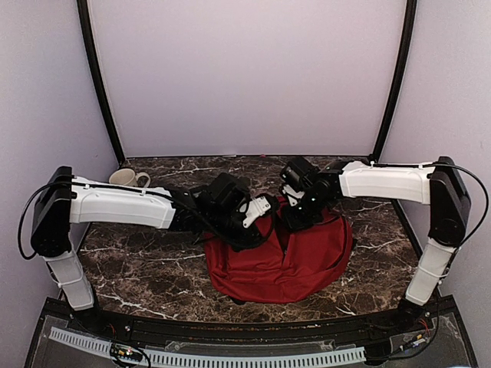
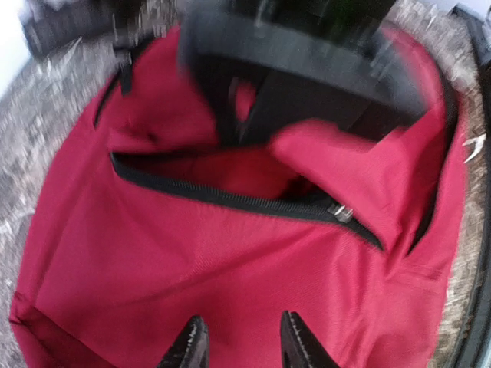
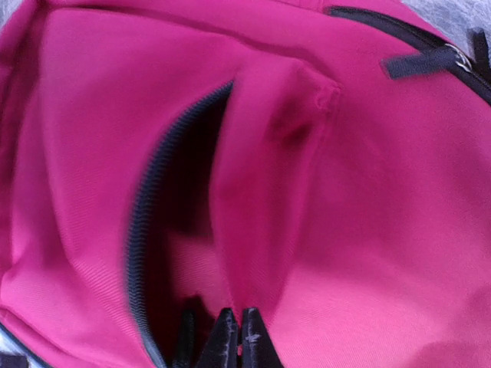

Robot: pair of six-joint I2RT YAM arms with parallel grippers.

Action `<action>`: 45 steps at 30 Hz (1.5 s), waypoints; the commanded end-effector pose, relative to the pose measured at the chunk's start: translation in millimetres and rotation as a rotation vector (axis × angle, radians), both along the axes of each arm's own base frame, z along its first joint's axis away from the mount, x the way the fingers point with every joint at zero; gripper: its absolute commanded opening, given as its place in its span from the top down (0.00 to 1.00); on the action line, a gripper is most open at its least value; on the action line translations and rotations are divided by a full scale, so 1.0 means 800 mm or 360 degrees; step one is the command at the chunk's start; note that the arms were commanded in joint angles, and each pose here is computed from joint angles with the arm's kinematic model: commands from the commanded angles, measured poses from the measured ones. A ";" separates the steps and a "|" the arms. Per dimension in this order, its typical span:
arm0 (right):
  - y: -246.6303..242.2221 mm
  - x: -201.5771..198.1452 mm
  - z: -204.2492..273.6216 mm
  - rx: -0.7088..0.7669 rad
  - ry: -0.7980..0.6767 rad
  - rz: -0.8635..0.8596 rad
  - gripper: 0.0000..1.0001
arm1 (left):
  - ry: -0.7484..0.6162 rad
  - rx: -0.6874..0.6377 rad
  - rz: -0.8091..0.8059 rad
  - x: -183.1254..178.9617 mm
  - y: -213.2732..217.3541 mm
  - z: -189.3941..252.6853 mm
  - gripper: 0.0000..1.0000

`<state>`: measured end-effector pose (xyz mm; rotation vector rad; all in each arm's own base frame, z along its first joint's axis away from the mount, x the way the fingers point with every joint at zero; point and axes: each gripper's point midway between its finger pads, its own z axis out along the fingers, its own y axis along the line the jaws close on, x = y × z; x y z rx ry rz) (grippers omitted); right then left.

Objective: Pack the student bag
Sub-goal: Open the upper front pocket of the student bag, then grab the upper front pocket of the student bag.

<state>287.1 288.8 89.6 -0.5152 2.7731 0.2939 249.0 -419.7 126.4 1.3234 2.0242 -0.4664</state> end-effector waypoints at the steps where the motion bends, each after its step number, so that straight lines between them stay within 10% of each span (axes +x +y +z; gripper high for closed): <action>1: -0.047 0.007 -0.006 -0.0220 -0.0049 -0.0078 1.00 | 0.0113 0.0218 0.0123 0.001 0.026 -0.056 0.69; 13: -0.061 -0.037 -0.060 0.0005 0.0149 -0.0118 1.00 | 0.0212 0.0243 0.0144 -0.018 0.047 -0.075 0.70; 25: -0.052 -0.054 -0.068 0.0175 0.0167 -0.0100 1.00 | 0.0365 -0.0033 -0.0023 -0.010 -0.049 0.049 0.70; 45: -0.080 -0.091 -0.104 0.0379 0.0292 -0.0208 1.00 | 0.1162 0.0203 0.0746 -0.019 -0.088 -0.080 0.66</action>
